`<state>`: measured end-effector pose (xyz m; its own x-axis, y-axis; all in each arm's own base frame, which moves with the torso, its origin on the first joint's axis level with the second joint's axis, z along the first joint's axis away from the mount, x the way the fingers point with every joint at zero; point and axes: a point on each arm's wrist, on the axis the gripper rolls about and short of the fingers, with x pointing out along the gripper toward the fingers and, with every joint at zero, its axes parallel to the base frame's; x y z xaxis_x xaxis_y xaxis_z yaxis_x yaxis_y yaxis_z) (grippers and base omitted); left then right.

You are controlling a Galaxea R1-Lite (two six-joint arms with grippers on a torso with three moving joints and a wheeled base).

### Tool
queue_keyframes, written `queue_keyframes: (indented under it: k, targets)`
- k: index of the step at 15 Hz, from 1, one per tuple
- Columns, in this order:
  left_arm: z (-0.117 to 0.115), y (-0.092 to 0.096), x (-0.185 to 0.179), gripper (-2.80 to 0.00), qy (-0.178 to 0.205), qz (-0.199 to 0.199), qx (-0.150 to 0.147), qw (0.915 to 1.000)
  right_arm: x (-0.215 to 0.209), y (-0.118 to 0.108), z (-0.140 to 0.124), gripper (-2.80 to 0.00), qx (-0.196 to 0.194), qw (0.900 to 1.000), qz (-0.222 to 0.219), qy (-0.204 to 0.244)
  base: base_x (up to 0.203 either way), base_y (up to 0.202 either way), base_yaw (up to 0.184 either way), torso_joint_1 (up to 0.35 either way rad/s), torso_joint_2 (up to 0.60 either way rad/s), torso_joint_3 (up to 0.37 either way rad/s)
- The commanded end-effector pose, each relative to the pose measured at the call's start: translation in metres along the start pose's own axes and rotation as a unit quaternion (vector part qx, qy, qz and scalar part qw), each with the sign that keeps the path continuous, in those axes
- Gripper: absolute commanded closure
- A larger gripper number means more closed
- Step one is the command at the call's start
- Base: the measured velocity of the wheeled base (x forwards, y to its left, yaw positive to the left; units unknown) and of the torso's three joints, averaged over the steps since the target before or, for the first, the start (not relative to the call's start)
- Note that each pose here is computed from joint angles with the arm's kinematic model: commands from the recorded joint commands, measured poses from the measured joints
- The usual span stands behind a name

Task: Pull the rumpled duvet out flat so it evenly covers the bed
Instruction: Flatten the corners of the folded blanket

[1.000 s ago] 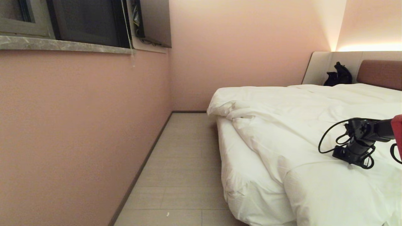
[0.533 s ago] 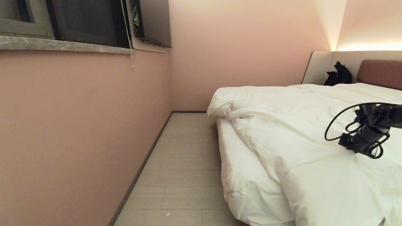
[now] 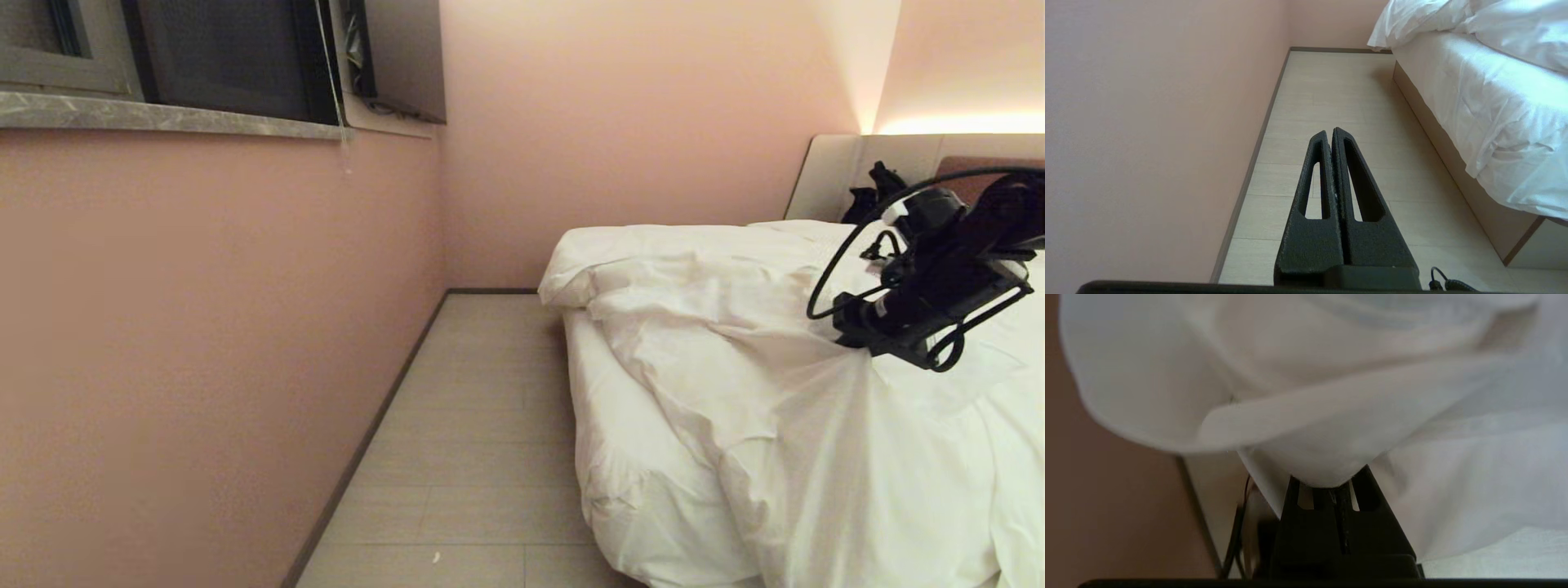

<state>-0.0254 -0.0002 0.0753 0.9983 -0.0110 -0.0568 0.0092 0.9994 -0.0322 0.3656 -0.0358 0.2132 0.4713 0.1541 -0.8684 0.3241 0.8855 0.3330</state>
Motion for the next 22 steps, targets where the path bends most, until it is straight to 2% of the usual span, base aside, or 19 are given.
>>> queue_keyframes:
  k: [1,5,7,10,12,16,19,21,22]
  targets:
    - [0.000,0.000,0.000,0.00,0.000,0.000,0.000,1.0000,-0.030,0.043,-0.050,0.00,-0.053,0.996,0.049,0.059,0.000,0.000,0.000,0.000,0.00,0.000]
    - [0.000,0.000,0.000,0.00,0.000,0.000,0.000,1.0000,-0.047,0.091,-0.110,0.00,-0.135,0.983,0.082,0.099,0.000,0.000,0.000,0.000,0.00,0.000]
    - [0.000,0.000,0.000,0.00,0.000,0.000,0.000,1.0000,-0.050,0.098,-0.125,0.00,-0.149,0.980,0.080,0.106,0.000,0.000,0.000,0.000,0.00,0.000]
    - [0.000,0.000,0.000,0.00,0.000,0.000,0.000,1.0000,-0.052,0.128,-0.171,0.00,-0.211,0.964,0.085,0.140,0.000,0.000,0.000,0.000,0.00,0.000]
    - [0.000,0.000,0.000,0.00,0.000,0.000,0.000,1.0000,-0.052,0.132,-0.182,0.00,-0.218,0.961,0.083,0.150,0.000,0.000,0.000,0.000,0.00,0.000]
    - [0.000,0.000,0.000,0.00,0.000,0.000,0.000,1.0000,-0.060,0.155,-0.229,0.00,-0.293,0.933,0.103,0.183,0.000,0.000,0.000,0.000,0.00,0.000]
    - [0.000,0.000,0.000,0.00,0.000,-0.001,0.000,1.0000,-0.057,0.157,-0.232,0.00,-0.294,0.932,0.099,0.187,0.000,0.000,0.000,0.000,0.00,0.000]
    - [0.000,0.000,0.000,0.00,0.000,0.000,0.000,1.0000,-0.037,0.163,-0.235,0.00,-0.286,0.933,0.078,0.205,0.000,0.000,0.000,0.000,0.00,0.000]
    - [0.000,0.000,0.000,0.00,0.000,0.000,0.000,1.0000,-0.033,0.166,-0.235,0.00,-0.285,0.935,0.078,0.198,0.000,0.000,0.000,0.000,0.00,0.000]
